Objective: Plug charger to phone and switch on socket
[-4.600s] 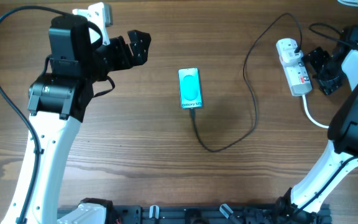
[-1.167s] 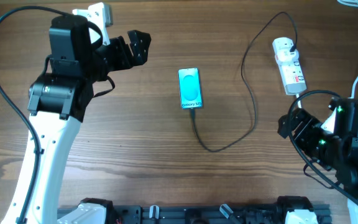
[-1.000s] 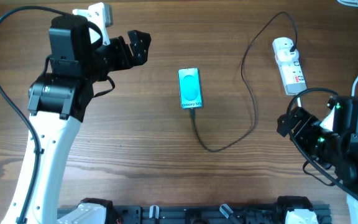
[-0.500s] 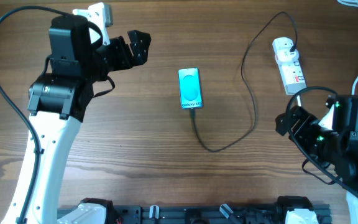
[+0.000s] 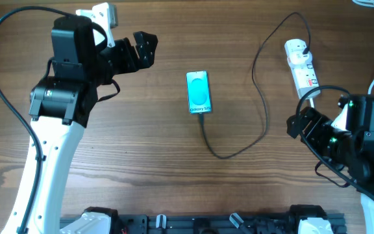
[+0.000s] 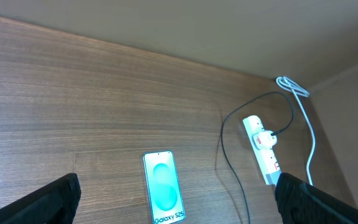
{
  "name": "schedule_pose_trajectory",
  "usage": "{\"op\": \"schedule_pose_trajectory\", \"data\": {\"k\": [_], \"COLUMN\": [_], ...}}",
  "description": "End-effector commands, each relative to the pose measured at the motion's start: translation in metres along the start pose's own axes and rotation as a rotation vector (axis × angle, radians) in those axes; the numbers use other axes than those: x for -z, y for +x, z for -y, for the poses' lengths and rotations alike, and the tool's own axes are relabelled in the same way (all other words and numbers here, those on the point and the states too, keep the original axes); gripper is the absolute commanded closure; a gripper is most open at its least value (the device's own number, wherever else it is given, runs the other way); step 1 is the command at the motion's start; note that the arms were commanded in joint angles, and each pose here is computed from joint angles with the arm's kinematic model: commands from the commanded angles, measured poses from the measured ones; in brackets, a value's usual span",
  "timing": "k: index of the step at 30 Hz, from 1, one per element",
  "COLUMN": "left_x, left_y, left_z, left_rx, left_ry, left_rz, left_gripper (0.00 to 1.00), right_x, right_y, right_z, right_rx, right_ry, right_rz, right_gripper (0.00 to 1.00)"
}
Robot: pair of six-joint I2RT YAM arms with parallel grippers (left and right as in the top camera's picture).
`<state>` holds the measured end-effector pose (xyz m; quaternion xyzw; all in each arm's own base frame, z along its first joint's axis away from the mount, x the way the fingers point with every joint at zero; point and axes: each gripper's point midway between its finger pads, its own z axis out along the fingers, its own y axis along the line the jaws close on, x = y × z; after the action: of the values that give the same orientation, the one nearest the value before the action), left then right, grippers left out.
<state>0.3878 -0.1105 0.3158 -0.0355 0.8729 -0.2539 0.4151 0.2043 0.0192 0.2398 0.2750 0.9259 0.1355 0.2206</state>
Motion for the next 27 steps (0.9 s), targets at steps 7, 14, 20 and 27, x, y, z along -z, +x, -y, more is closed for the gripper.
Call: {"op": "schedule_pose_trajectory", "data": {"k": [7, 14, 20, 27], "left_x": [0.003, 0.003, 0.003, 0.003], "left_y": [-0.002, -0.002, -0.002, -0.002], "left_z": [-0.002, -0.002, -0.002, -0.002], "left_rx": [-0.009, -0.009, -0.009, -0.009], "left_ry": [-0.008, -0.008, -0.008, -0.008], "left_rz": [0.013, 0.013, 0.013, 0.013], "left_gripper": [0.00, 0.00, 0.00, 0.00], "right_x": [0.039, 0.073, 0.043, 0.015], "right_y": [-0.009, 0.000, 0.010, 0.000], "right_z": [-0.018, -0.020, -0.036, -0.038], "right_rx": [0.220, 0.391, 0.640, 0.664], "right_ry": [-0.144, -0.262, -0.422, -0.482], "right_rz": [0.220, 0.485, 0.678, 0.851], "right_gripper": [0.00, 0.00, 0.00, 0.00]}}
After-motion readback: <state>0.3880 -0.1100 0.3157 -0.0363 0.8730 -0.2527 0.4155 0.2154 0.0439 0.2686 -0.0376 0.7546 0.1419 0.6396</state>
